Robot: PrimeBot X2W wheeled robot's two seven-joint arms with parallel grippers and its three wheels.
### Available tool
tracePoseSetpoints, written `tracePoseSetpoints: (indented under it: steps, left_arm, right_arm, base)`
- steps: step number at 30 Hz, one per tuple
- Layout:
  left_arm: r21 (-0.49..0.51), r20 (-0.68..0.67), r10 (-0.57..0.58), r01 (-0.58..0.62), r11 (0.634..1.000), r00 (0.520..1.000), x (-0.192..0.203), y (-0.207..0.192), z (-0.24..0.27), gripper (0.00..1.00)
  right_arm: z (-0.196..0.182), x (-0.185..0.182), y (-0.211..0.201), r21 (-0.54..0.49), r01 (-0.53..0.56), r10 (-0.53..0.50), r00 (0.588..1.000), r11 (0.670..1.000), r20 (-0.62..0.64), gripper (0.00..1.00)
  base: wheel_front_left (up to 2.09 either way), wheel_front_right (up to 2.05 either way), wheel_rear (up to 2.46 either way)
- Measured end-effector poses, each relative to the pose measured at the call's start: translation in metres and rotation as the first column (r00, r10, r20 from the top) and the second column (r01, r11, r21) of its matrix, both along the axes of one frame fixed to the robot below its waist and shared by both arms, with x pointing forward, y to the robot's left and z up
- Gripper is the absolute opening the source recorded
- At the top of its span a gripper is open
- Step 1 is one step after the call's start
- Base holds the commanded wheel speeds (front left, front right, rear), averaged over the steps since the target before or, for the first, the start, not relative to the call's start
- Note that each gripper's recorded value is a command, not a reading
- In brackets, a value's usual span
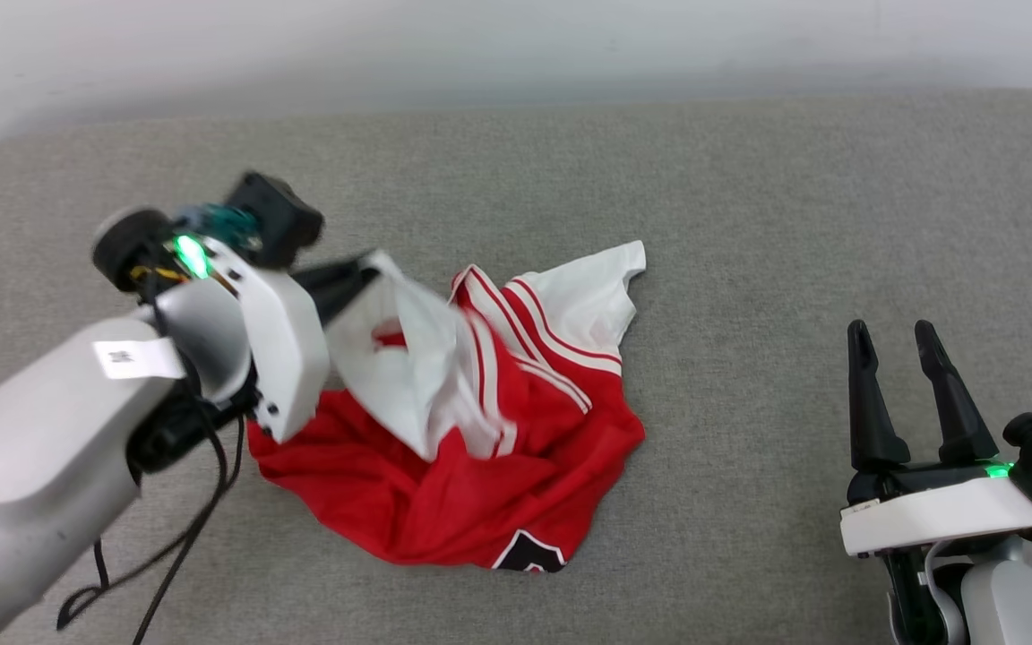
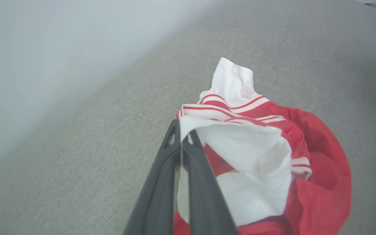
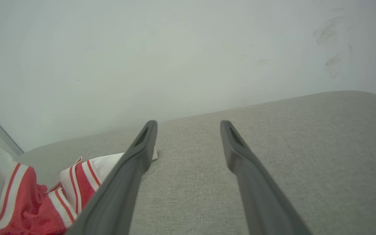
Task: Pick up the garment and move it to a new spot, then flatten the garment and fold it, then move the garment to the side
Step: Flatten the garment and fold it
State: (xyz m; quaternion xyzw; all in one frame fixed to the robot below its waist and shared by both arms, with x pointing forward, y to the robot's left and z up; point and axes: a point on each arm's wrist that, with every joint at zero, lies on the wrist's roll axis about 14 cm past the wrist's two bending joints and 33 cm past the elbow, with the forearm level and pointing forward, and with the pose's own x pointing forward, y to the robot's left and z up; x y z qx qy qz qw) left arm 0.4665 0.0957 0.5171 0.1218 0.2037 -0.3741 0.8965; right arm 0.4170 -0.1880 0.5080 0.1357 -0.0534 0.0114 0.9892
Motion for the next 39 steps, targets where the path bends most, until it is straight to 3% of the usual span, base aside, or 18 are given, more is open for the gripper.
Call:
tracePoseSetpoints:
  steps: [1, 5, 10, 17, 18, 20, 21, 22, 25, 26, 27, 30, 34, 39]
  left_arm:
    - [-0.042, 0.108, 0.042, -0.038, 0.998, 0.993, 0.01, 0.007, 0.025, 0.0]
    - [-0.095, 0.291, 0.141, -0.118, 0.988, 0.946, 0.027, 0.034, 0.068, 0.0]
    - [-0.139, 0.389, 0.322, -0.291, 0.947, 0.863, 0.047, 0.088, 0.089, 0.0]
    - [-0.098, 0.247, 0.562, -0.557, 0.825, 0.789, 0.061, 0.16, 0.034, 0.0]
    - [-0.098, 0.247, 0.562, -0.557, 0.825, 0.789, 0.061, 0.16, 0.034, 0.0]
    - [-0.088, 0.212, 0.617, -0.614, 0.785, 0.758, 0.064, 0.174, 0.019, 0.0]
    - [-0.077, 0.185, 0.661, -0.66, 0.747, 0.727, 0.065, 0.186, 0.003, 0.0]
    - [-0.077, 0.185, 0.661, -0.66, 0.747, 0.727, 0.065, 0.186, 0.003, 0.0]
    - [-0.049, 0.139, 0.729, -0.73, 0.681, 0.671, 0.064, 0.206, -0.021, 0.0]
    - [-0.032, 0.118, 0.749, -0.751, 0.659, 0.652, 0.06, 0.214, -0.032, 0.67]
    - [-0.006, 0.1, 0.768, -0.771, 0.636, 0.633, 0.055, 0.221, -0.043, 1.0]
    - [0.052, 0.061, 0.791, -0.794, 0.606, 0.608, 0.041, 0.231, -0.066, 1.0]
    - [0.045, 0.089, 0.786, -0.791, 0.61, 0.612, 0.034, 0.231, -0.065, 1.0]
    - [-0.082, 0.204, 0.706, -0.707, 0.703, 0.678, 0.036, 0.204, -0.031, 1.0]
  right_arm:
    - [0.003, 0.0, 0.003, 0.004, -0.007, 0.007, 1.0, 1.0, 0.008, 1.0]
    - [0.007, 0.001, 0.009, 0.008, -0.024, 0.024, 1.0, 1.0, 0.019, 1.0]
    - [0.003, 0.004, 0.013, 0.011, -0.037, 0.037, 0.999, 0.999, 0.007, 1.0]
    - [-0.013, 0.008, 0.02, 0.014, -0.057, 0.057, 0.998, 0.998, -0.036, 1.0]
    - [-0.013, 0.008, 0.02, 0.014, -0.057, 0.057, 0.998, 0.998, -0.036, 1.0]
    - [-0.017, 0.01, 0.02, 0.012, -0.058, 0.058, 0.997, 0.998, -0.049, 1.0]
    - [-0.019, 0.013, 0.019, 0.01, -0.056, 0.056, 0.997, 0.998, -0.052, 1.0]
    - [-0.019, 0.013, 0.019, 0.01, -0.056, 0.056, 0.997, 0.998, -0.052, 1.0]
    - [-0.024, 0.015, 0.018, 0.002, -0.054, 0.054, 0.996, 0.999, -0.067, 1.0]
    - [-0.026, 0.015, 0.018, 0.002, -0.054, 0.054, 0.996, 0.999, -0.07, 1.0]
    - [-0.027, 0.016, 0.018, 0.002, -0.054, 0.054, 0.996, 0.999, -0.073, 1.0]
    - [-0.027, 0.017, 0.019, -0.001, -0.057, 0.057, 0.996, 0.998, -0.074, 1.0]
    - [-0.023, 0.018, 0.025, -0.004, -0.075, 0.074, 0.995, 0.997, -0.068, 1.0]
    - [-0.013, 0.016, 0.032, -0.007, -0.095, 0.094, 0.994, 0.995, -0.046, 1.0]
  base:
    - [0.0, 0.0, 0.0]
    - [0.0, 0.0, 0.0]
    - [0.0, 0.0, 0.0]
    - [0.0, 0.0, 0.0]
    - [0.0, 0.0, 0.0]
    - [0.0, 0.0, 0.0]
    - [0.0, 0.0, 0.0]
    - [0.0, 0.0, 0.0]
    - [0.0, 0.0, 0.0]
    - [0.0, 0.0, 0.0]
    - [0.0, 0.0, 0.0]
    - [0.0, 0.0, 0.0]
    - [0.0, 0.0, 0.0]
    - [0.0, 0.0, 0.0]
